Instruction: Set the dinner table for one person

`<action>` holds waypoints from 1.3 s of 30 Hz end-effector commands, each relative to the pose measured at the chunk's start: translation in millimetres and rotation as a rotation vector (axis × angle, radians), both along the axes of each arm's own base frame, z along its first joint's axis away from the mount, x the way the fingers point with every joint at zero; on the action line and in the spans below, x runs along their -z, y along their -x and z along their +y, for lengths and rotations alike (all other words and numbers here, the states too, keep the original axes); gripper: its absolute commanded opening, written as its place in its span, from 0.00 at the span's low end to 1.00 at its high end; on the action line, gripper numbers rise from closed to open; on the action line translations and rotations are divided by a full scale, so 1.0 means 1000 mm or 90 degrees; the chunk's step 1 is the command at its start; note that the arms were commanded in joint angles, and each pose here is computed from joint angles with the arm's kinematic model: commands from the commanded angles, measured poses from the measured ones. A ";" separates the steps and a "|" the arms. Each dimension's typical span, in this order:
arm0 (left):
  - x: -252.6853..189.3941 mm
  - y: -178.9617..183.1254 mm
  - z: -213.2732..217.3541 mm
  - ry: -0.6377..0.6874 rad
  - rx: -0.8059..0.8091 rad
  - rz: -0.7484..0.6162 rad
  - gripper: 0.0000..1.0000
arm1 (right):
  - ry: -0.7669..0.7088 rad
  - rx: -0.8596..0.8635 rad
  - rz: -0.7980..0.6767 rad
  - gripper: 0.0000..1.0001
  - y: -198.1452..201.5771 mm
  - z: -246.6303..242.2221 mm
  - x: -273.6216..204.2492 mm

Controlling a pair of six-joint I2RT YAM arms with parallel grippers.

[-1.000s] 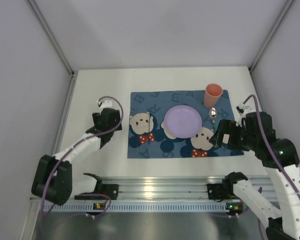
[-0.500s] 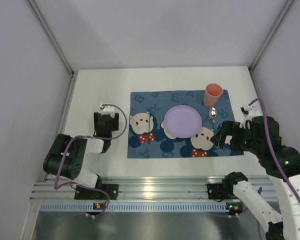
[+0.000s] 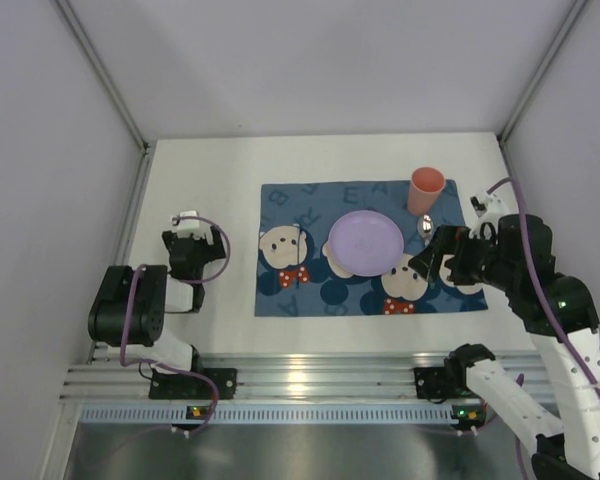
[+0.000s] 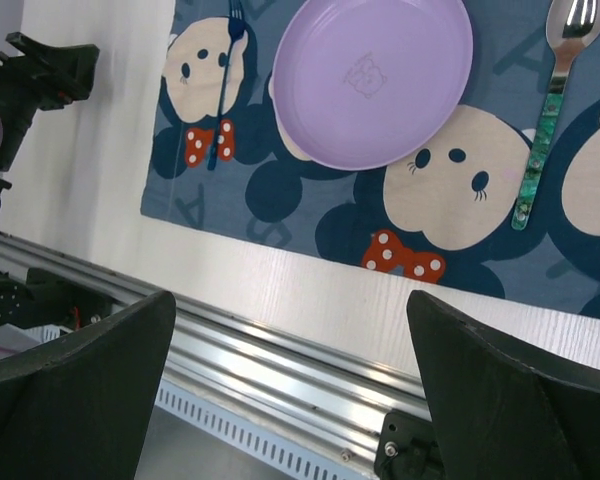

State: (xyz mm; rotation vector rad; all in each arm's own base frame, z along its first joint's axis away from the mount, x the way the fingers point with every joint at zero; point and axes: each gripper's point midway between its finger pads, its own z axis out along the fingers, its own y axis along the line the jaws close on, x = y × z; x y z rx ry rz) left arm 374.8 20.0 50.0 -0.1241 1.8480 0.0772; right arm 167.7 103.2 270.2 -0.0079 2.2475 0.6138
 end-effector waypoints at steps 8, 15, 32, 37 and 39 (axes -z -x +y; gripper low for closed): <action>-0.032 -0.017 -0.005 0.009 0.014 -0.080 0.99 | -0.011 0.008 -0.137 1.00 -0.006 -0.004 -0.043; -0.033 -0.017 -0.005 0.009 0.014 -0.081 0.99 | -0.031 0.108 -0.165 1.00 0.009 -0.028 -0.032; -0.032 -0.017 -0.005 0.009 0.014 -0.080 0.99 | -0.068 0.158 -0.212 1.00 0.067 -0.052 -0.021; -0.032 -0.017 -0.005 0.009 0.014 -0.080 0.99 | -0.083 0.163 -0.211 1.00 0.077 -0.053 -0.021; -0.032 -0.017 -0.005 0.009 0.014 -0.080 0.99 | -0.088 0.165 -0.213 1.00 0.079 -0.054 -0.021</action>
